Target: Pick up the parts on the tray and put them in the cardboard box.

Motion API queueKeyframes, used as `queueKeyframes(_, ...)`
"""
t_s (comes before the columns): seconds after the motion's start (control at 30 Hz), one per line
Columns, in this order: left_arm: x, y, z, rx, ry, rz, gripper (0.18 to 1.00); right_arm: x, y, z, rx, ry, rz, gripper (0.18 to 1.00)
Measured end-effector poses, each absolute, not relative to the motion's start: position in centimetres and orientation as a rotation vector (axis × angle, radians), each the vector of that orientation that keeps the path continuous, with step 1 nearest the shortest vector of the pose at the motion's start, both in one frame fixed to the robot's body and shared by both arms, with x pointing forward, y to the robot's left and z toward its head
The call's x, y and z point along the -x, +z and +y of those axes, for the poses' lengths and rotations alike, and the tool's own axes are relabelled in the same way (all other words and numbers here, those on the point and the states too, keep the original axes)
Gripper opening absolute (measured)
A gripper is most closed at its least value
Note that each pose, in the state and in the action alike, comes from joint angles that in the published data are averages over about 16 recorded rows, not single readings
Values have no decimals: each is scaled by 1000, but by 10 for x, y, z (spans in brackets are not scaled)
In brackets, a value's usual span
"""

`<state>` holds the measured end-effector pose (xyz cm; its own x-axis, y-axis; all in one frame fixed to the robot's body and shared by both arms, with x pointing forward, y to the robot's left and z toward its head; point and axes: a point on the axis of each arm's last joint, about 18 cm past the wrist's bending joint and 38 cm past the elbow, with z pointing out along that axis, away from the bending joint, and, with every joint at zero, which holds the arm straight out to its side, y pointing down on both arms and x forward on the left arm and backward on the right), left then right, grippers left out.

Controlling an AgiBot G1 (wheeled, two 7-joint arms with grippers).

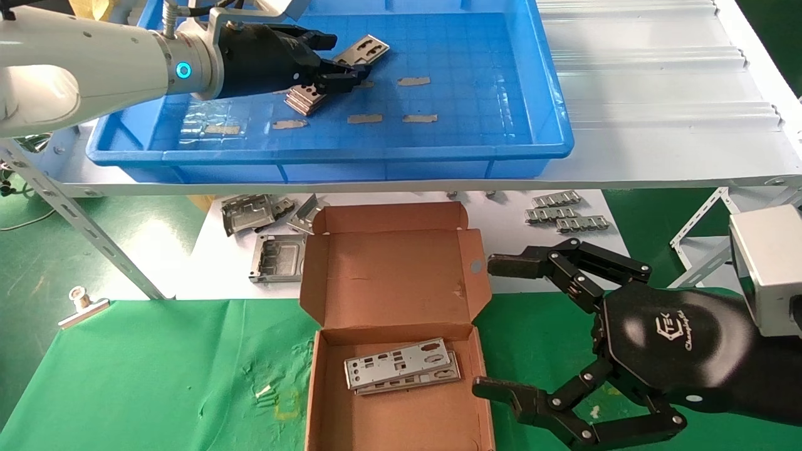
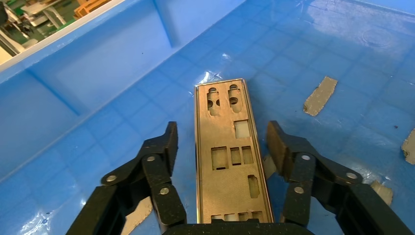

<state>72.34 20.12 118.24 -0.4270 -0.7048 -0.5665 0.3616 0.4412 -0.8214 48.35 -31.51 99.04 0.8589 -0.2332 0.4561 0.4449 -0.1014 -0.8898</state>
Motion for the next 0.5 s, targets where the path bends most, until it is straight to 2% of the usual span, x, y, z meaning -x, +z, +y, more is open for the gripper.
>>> queueKeyframes(0.27, -721, 1184, 201, 324, -1252, 1619, 730, -484, 990, -315, 1574, -575, -171, 1000)
queueKeyframes(0.4, -720, 1184, 201, 335, -1264, 1626, 770, -484, 990, -315, 1574, -575, -171, 1000)
queueKeyframes(0.5, -720, 1184, 201, 344, -1272, 1630, 771, -484, 990, -315, 1574, -575, -171, 1000)
